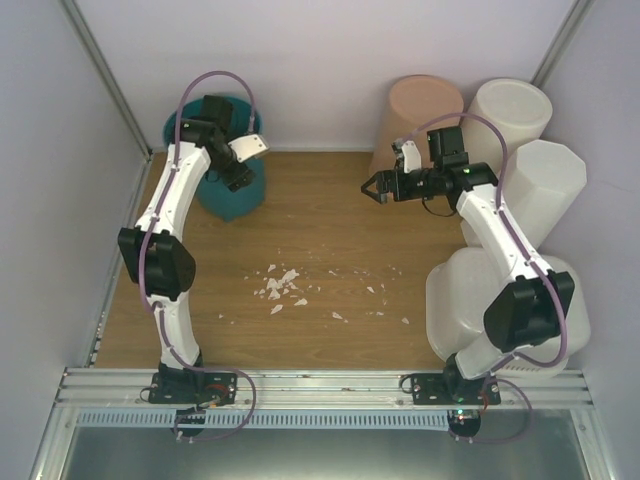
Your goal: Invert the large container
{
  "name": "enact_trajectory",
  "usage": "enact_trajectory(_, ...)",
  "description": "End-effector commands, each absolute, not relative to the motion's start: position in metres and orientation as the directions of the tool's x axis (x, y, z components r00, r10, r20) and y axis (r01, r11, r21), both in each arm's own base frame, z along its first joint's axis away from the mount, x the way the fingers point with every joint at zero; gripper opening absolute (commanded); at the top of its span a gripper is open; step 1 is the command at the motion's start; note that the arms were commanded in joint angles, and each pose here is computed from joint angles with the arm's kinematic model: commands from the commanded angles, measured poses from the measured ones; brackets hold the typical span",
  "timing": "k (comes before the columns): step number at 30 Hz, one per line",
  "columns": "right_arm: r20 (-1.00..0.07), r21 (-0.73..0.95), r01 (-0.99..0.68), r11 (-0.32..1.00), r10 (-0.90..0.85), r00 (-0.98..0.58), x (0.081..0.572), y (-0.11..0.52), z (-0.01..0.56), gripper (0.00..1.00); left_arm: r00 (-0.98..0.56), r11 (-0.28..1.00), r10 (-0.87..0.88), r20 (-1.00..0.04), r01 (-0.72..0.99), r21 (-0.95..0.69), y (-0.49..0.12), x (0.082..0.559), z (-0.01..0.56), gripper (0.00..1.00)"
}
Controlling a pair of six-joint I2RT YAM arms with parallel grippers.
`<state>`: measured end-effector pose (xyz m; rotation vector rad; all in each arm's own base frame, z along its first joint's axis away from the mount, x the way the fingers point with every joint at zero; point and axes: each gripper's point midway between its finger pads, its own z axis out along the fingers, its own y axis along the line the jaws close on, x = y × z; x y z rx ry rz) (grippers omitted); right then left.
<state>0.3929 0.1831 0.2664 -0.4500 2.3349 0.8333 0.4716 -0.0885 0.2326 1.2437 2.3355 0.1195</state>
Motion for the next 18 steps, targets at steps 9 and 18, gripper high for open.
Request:
enact_trajectory(9,-0.67,0.452,-0.501,0.738,-0.09,-0.737,0.387,0.186,0.276,1.0,-0.352,0.577,0.812,-0.466,0.607,0.547,-0.078,0.482,0.321,0.82)
enact_trajectory(18,-0.68,0.455,-0.499,0.738,-0.073,-0.729,0.386,0.186,0.286,1.0,-0.407,0.529,0.844,-0.349,0.742,0.413,-0.081,0.458,0.254,0.6)
